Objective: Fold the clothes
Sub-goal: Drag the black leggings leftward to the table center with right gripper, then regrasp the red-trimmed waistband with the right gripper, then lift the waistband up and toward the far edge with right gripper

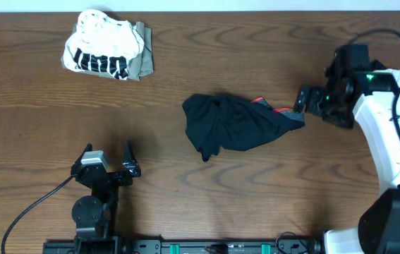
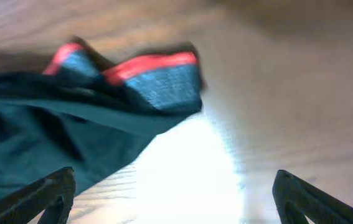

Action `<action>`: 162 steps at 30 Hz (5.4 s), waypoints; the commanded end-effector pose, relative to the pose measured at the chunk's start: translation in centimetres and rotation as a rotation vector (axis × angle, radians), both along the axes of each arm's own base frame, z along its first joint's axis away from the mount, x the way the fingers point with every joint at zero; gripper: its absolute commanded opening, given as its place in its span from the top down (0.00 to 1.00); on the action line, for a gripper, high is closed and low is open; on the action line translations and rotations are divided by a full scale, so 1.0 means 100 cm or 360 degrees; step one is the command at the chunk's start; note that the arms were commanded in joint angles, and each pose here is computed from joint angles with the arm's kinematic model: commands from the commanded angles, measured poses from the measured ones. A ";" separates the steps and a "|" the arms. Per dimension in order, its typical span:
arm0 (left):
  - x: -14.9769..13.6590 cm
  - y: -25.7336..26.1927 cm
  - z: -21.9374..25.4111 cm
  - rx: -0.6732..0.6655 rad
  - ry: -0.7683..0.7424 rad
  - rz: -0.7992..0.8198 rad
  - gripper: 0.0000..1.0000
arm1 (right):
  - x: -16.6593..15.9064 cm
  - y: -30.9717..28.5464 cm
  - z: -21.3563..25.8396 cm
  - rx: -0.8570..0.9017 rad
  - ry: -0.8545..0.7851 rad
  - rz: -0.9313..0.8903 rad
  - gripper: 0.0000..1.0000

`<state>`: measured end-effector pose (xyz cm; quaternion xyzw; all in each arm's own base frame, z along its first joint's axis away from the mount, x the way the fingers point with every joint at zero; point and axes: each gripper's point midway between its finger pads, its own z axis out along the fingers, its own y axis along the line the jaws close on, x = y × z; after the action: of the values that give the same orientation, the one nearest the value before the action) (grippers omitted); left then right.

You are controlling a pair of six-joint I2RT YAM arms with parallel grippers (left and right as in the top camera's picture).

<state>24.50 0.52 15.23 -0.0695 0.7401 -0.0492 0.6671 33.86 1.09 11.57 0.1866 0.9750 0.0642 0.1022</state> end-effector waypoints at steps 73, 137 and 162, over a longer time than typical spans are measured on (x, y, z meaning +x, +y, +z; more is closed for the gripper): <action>-0.001 0.001 -0.015 0.0019 0.0074 0.0003 0.02 | 0.016 0.076 0.122 0.0416 -0.0688 -0.0127 0.94; -0.001 0.001 -0.015 0.0019 0.0074 0.0003 0.02 | -0.065 0.073 0.384 -0.0048 -0.1546 0.0086 0.50; -0.001 0.001 -0.015 0.0019 0.0074 0.0003 0.02 | 0.052 0.109 0.132 -0.0649 -0.0253 0.0402 0.01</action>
<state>24.50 0.52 15.25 -0.0694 0.7400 -0.0493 0.6672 37.75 12.47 27.53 0.0350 0.9661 -0.0908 0.2391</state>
